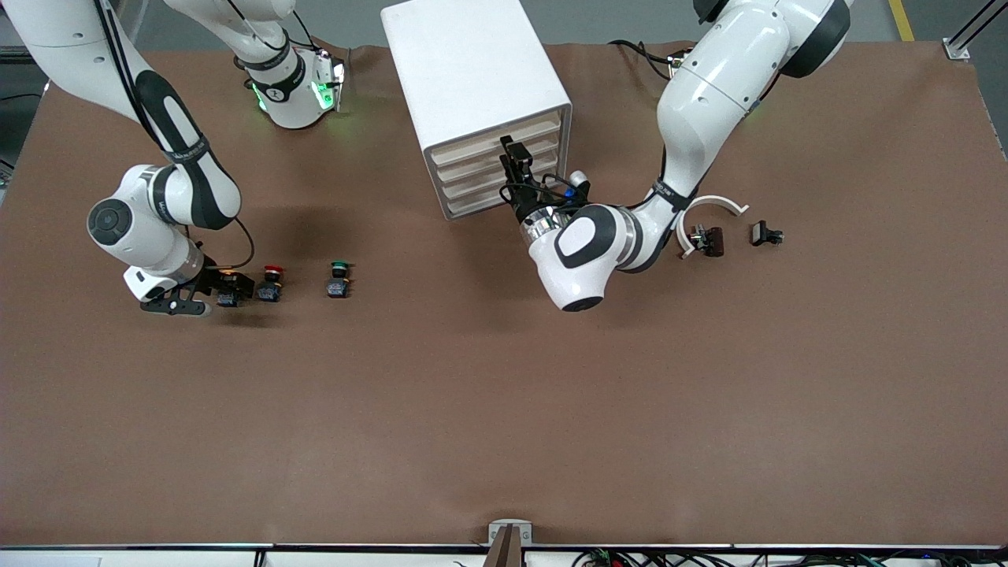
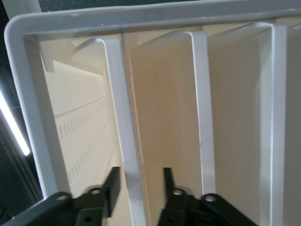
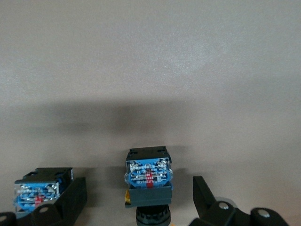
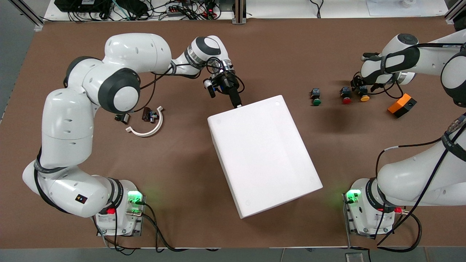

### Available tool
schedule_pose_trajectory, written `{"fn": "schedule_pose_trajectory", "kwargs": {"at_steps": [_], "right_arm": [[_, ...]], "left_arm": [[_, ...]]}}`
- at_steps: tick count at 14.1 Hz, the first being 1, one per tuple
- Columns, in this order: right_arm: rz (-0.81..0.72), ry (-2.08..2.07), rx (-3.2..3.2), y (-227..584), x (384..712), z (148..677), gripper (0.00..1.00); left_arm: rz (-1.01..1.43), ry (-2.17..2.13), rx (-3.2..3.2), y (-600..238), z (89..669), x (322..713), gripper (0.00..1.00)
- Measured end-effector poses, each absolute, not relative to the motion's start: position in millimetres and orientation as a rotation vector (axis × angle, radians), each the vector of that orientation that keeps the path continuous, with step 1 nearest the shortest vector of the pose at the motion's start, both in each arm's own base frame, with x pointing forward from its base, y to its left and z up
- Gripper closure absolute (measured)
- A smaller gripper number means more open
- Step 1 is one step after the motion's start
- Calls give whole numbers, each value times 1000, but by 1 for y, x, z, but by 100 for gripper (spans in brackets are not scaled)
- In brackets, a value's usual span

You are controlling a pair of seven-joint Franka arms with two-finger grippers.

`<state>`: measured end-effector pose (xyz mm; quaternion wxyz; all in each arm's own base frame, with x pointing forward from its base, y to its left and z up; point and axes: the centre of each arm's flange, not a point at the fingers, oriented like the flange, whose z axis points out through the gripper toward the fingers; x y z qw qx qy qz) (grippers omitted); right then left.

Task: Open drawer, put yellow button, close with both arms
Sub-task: 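Pull the drawer open with the left gripper while the right gripper lifts button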

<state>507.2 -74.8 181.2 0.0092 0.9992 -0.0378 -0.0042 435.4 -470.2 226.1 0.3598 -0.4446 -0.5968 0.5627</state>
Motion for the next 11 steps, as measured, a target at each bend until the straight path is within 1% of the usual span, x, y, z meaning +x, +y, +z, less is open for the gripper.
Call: {"fn": "schedule_pose_trajectory", "kwargs": {"at_steps": [2, 3, 4, 6, 8, 9, 11], "right_arm": [[-20, -117, 3121, -75, 507, 179, 0], [-21, -116, 3121, -75, 506, 178, 0], [-21, -114, 3121, -75, 506, 178, 0], [-22, -103, 3121, -75, 506, 178, 4], [-24, -61, 3122, -75, 506, 177, 23], [-24, -54, 3122, -76, 506, 177, 36], [-23, -56, 3122, -77, 506, 178, 59]], "left_arm": [[1442, -1534, -1104, -471, 229, 435, 82], [1436, -1537, -1095, -470, 228, 435, 82], [1427, -1544, -1081, -470, 229, 436, 85], [1427, -1551, -1071, -466, 228, 439, 85], [1436, -1563, -1061, -460, 228, 446, 85], [1444, -1573, -1053, -454, 228, 452, 85], [1473, -1607, -1033, -436, 230, 472, 85]]}}
